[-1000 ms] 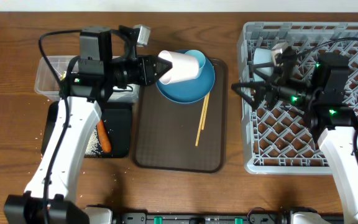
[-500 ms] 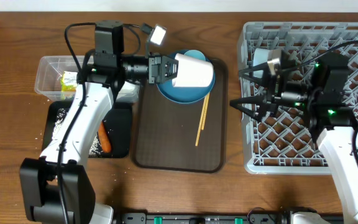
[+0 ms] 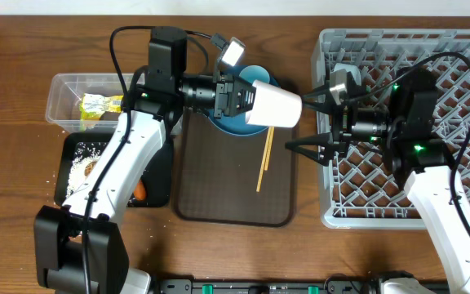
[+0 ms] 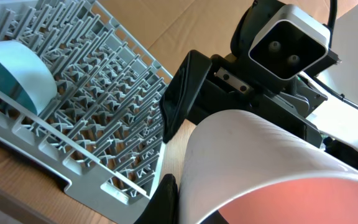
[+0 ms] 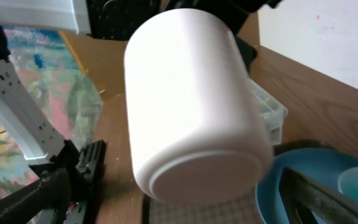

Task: Sort waste into correct bins and load items into the dishwasher rack
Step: 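Grasp the pink cup with the left gripper and lift it sideways, then grasp the pink cup's base with the right gripper for handover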

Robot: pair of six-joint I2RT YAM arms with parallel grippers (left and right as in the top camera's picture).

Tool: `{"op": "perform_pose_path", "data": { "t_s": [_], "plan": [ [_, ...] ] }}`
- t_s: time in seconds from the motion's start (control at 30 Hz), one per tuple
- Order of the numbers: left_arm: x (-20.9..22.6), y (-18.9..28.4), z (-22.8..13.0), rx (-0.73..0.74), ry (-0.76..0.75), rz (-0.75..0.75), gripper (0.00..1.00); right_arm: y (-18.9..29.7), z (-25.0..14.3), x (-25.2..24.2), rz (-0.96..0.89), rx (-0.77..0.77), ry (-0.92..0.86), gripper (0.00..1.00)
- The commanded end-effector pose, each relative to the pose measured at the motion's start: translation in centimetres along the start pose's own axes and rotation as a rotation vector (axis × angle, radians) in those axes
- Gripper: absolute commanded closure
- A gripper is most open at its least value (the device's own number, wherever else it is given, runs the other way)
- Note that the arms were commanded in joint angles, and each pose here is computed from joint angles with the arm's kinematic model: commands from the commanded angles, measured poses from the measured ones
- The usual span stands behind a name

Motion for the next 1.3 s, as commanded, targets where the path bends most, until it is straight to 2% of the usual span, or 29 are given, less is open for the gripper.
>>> {"op": "perform_pose_path", "data": {
  "t_s": [0.0,0.17,0.3,0.73,1.07,1.27],
  "plan": [
    [-0.4,-0.5,0.1,0.010,-0.015,-0.031,0.94,-0.6,0.1,0.2,0.022,0.006,0.030,0.01],
    [-0.5,-0.7,0.0,0.015,-0.015,-0.038,0.93,-0.8,0.3,0.3,0.029,0.003,0.051,0.01],
    [-0.5,-0.7,0.0,0.015,-0.015,-0.038,0.94,-0.8,0.6,0.3,0.029,-0.005,0.075,0.07],
    [-0.6,-0.9,0.0,0.018,-0.015,-0.042,0.94,-0.9,0.6,0.0,0.029,-0.009,0.089,0.15],
    [-0.9,-1.6,-0.1,0.028,-0.025,-0.057,0.94,-1.7,0.2,-0.6,0.047,0.003,0.077,0.16],
    [-0.9,-1.6,-0.1,0.029,-0.025,-0.058,0.94,-1.9,0.4,-0.4,0.055,0.000,0.101,0.22]
  ]
}}
Point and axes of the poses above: each gripper's point midway between its finger pads, its own y axis back along the fingers, its own x axis along the line the jaws close on, z = x × y, the point moved 10 cm from there along y, back along the fingers, and after that the axes turned 8 degrees about -y, right-handed, at the moved point
